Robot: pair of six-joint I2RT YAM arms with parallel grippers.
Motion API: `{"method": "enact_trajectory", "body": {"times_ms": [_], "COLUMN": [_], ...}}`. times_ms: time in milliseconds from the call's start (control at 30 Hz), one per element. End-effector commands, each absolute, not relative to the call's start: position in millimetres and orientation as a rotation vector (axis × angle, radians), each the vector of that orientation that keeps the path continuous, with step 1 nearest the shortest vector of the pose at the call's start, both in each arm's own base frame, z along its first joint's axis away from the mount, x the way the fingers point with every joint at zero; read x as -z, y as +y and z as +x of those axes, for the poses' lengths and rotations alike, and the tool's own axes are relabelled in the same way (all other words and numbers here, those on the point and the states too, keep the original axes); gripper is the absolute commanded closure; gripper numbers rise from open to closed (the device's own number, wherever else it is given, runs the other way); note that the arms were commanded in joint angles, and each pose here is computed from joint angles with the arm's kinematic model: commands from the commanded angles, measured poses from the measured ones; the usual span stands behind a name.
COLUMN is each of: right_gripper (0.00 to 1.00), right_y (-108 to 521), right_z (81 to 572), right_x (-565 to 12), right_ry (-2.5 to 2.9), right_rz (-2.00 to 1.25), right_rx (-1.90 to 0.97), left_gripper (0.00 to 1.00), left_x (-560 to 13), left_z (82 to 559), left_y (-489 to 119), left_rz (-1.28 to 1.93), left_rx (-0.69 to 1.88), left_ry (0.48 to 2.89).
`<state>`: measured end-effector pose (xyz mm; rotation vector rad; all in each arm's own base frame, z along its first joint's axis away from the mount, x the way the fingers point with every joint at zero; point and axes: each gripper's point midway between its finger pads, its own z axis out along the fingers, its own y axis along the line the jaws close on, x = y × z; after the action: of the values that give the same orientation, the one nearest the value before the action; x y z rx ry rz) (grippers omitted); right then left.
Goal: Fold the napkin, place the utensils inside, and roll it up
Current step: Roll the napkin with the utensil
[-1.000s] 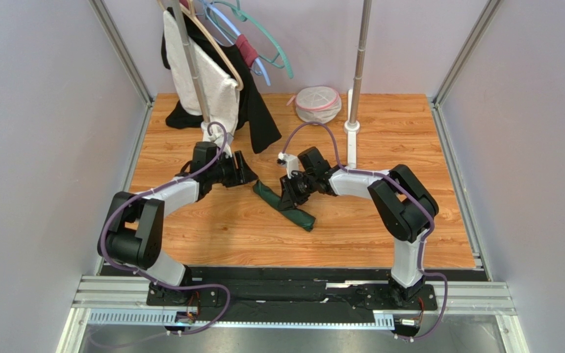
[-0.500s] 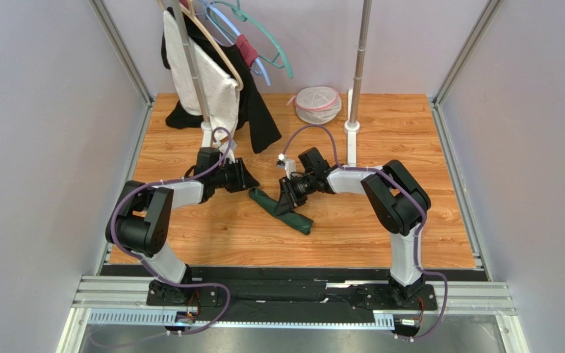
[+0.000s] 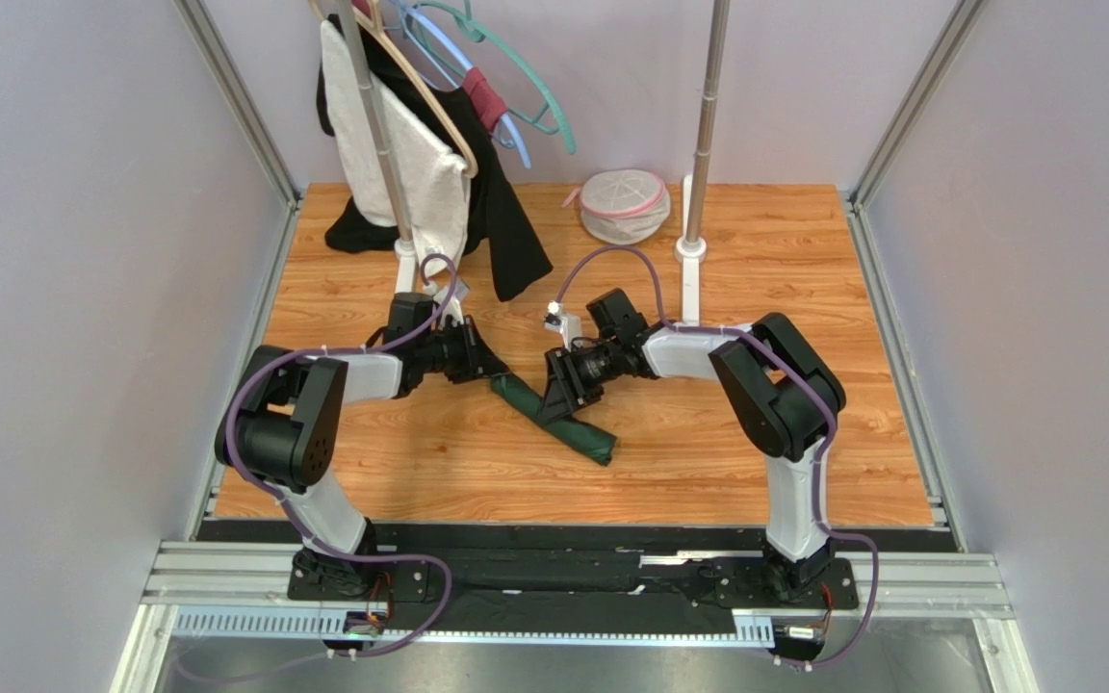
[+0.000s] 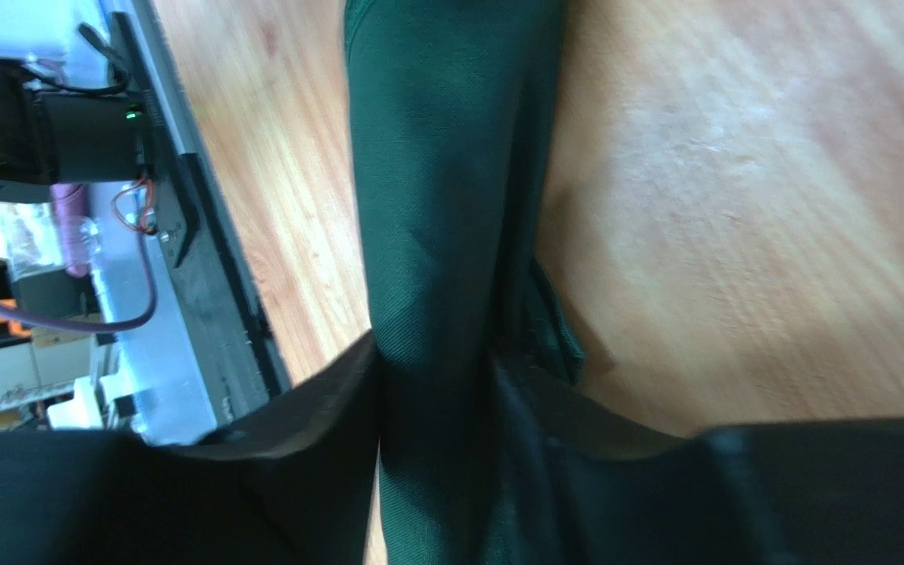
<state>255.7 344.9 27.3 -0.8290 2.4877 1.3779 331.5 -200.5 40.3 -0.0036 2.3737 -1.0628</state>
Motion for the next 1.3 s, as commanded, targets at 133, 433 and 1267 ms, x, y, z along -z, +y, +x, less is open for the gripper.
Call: {"method": "enact_trajectory", "body": {"times_ms": [133, 433, 1267], "right_gripper": [0.42, 0.39, 0.46], "right_y": [308.0, 308.0, 338.4], "right_z": [266.9, 291.1, 270.3], "right_x": [-17.5, -81.2, -47.8], "right_ry": [2.608, 2.438, 2.106], "right_rz": [-0.799, -0.786, -1.208], "right_rx": [-1.054, -0.880, -0.198], "left_gripper": [1.00, 1.00, 1.00], "left_x": [-38.0, -32.4, -30.9], "left_z": [335.6, 344.2, 350.0], "left_y": [-203.2, -200.3, -199.3], "left_rz": [0.013, 0.020, 0.024], "left_rx": [1.067, 1.016, 0.990], "left_ry": [2.392, 2.433, 2.467]}}
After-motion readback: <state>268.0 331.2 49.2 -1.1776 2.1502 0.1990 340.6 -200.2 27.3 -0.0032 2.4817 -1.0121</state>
